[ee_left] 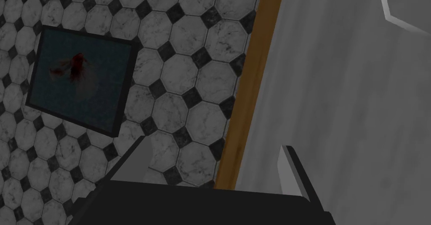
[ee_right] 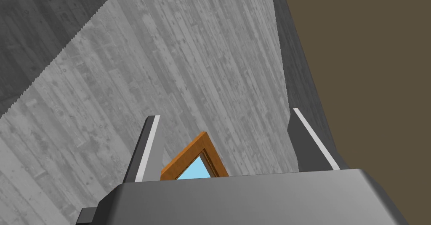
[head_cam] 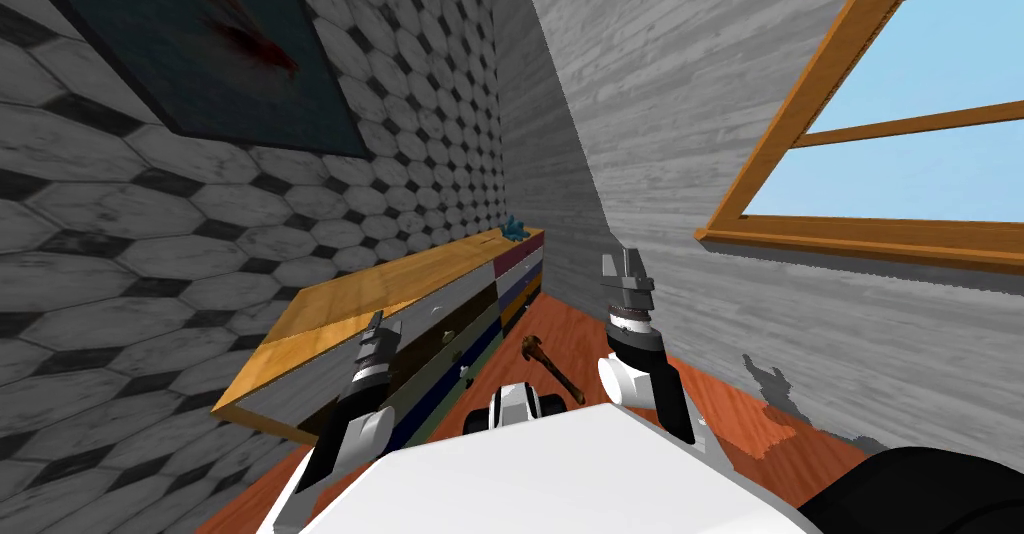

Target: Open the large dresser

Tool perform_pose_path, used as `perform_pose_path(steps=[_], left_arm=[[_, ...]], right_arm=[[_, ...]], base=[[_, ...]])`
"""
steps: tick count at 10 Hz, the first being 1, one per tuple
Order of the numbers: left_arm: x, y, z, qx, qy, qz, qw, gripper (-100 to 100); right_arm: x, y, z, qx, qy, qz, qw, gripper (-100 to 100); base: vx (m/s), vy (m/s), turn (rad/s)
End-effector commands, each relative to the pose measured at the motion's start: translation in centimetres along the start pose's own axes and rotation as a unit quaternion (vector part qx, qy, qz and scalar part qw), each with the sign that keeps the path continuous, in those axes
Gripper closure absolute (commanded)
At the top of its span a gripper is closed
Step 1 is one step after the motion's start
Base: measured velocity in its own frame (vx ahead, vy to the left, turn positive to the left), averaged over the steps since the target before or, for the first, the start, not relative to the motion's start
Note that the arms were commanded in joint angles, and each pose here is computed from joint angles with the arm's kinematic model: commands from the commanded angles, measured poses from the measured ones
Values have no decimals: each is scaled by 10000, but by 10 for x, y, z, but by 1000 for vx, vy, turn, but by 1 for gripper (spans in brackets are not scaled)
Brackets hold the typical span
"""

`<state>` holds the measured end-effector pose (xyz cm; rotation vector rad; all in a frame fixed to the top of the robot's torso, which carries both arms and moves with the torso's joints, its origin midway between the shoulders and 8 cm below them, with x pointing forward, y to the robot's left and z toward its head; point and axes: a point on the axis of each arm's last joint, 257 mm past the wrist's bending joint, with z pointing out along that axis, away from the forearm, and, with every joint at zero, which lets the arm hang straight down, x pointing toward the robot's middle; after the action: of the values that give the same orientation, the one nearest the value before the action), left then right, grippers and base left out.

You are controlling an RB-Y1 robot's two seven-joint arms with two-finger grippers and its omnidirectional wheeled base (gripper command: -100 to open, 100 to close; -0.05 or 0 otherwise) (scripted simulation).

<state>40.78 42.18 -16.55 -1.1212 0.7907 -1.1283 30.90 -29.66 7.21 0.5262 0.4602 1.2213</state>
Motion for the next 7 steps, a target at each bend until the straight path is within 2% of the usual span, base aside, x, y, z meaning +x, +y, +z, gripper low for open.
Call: perform_pose_path(steps=[1,3,4,7], left_arm=[[-21,36,-9,-401,-291,-176,9986,-100],[-30,53,-14,-585,-477,-322,9966,-100],[-34,71,-22,-755,-677,-520,9935,-100],[-29,96,-37,-958,-985,-917,9863,-100]], right_arm=[[0,0,0,0,0,0,10000,0],[0,0,0,0,0,0,10000,0],[0,0,0,0,1,0,10000,0],[0,0,0,-1,1,0,10000,0]], base=[[134,-209,101],[125,-162,75],[124,-171,88],[67,-119,53]])
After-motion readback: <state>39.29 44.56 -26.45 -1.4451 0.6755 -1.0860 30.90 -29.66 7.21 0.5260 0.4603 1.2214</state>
